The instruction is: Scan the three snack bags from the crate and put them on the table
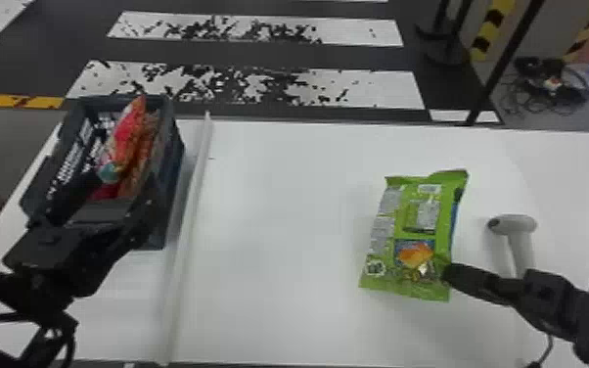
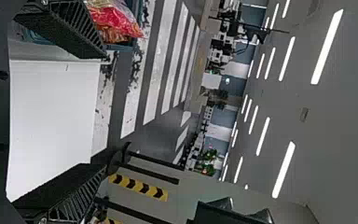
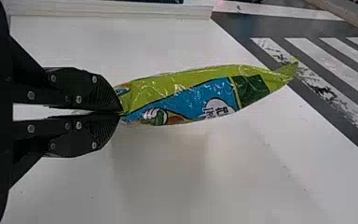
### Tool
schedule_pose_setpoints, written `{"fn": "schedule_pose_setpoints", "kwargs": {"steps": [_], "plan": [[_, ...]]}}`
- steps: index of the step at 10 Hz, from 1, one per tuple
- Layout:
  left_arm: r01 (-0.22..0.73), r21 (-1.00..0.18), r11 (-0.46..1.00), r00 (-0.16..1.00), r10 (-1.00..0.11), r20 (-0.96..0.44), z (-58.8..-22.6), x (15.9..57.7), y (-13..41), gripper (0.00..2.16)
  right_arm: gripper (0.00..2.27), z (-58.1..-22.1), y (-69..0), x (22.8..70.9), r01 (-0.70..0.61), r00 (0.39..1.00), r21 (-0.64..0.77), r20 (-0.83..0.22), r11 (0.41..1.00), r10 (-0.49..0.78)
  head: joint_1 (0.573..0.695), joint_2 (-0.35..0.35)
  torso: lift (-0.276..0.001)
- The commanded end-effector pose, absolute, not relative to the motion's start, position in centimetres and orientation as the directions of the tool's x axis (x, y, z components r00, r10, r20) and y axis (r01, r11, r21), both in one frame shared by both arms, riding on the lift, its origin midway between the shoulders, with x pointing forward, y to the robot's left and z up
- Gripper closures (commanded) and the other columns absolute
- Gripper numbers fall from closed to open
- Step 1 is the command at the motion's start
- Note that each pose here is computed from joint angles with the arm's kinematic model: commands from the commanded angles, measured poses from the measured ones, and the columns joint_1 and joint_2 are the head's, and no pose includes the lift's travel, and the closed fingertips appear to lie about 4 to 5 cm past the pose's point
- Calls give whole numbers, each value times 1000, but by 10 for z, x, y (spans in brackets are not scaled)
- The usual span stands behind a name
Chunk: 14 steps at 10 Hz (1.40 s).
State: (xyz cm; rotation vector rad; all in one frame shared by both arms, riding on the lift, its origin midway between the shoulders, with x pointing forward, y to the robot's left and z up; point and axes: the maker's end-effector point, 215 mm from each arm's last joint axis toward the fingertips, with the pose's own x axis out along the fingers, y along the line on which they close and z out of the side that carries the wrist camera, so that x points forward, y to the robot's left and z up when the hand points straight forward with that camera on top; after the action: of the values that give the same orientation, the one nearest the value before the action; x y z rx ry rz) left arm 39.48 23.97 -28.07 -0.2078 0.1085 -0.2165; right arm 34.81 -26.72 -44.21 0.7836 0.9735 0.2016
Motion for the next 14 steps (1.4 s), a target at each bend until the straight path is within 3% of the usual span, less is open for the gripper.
{"fn": "schedule_pose_setpoints", "kwargs": {"steps": [1, 3, 5, 7, 8, 9, 10, 11, 13, 14], "plan": [[202, -218, 955, 971, -224, -84, -282, 396, 240, 36, 154, -456, -286, 352, 185, 526, 604, -727, 775, 442, 695, -41, -94], [202, -215, 955, 969, -227, -97, -286, 399, 242, 36, 56, -482, -311, 346, 177, 457, 445, -827, 878, 327, 695, -73, -94], [201, -219, 955, 969, -227, -99, -287, 400, 243, 36, 73, -499, -308, 324, 129, 418, 360, -865, 924, 279, 695, -103, -94], [202, -222, 954, 969, -228, -99, -287, 400, 242, 36, 218, -465, -256, 332, 12, 508, 518, -740, 855, 441, 695, -88, -94], [203, -223, 954, 968, -229, -99, -287, 400, 242, 36, 326, -436, -233, 331, -51, 558, 522, -692, 852, 457, 695, -47, -94], [205, -224, 953, 968, -231, -96, -286, 401, 241, 36, 724, -411, -216, 327, -114, 572, 495, -676, 861, 464, 695, -9, -94], [206, -230, 951, 967, -234, -98, -287, 400, 240, 36, 1825, -407, -200, 330, -157, 562, 474, -678, 866, 473, 695, 8, -94], [209, -233, 950, 967, -237, -98, -288, 398, 239, 36, 2243, -415, -188, 345, -191, 580, 417, -682, 889, 445, 695, 36, -94], [212, -235, 949, 965, -241, -100, -289, 397, 238, 36, 2246, -418, -164, 396, -273, 716, 332, -556, 903, 422, 695, 81, -94], [208, -238, 949, 966, -238, -104, -292, 397, 239, 36, 2246, -423, -153, 406, -297, 742, 312, -519, 902, 424, 695, 96, -94]]}}
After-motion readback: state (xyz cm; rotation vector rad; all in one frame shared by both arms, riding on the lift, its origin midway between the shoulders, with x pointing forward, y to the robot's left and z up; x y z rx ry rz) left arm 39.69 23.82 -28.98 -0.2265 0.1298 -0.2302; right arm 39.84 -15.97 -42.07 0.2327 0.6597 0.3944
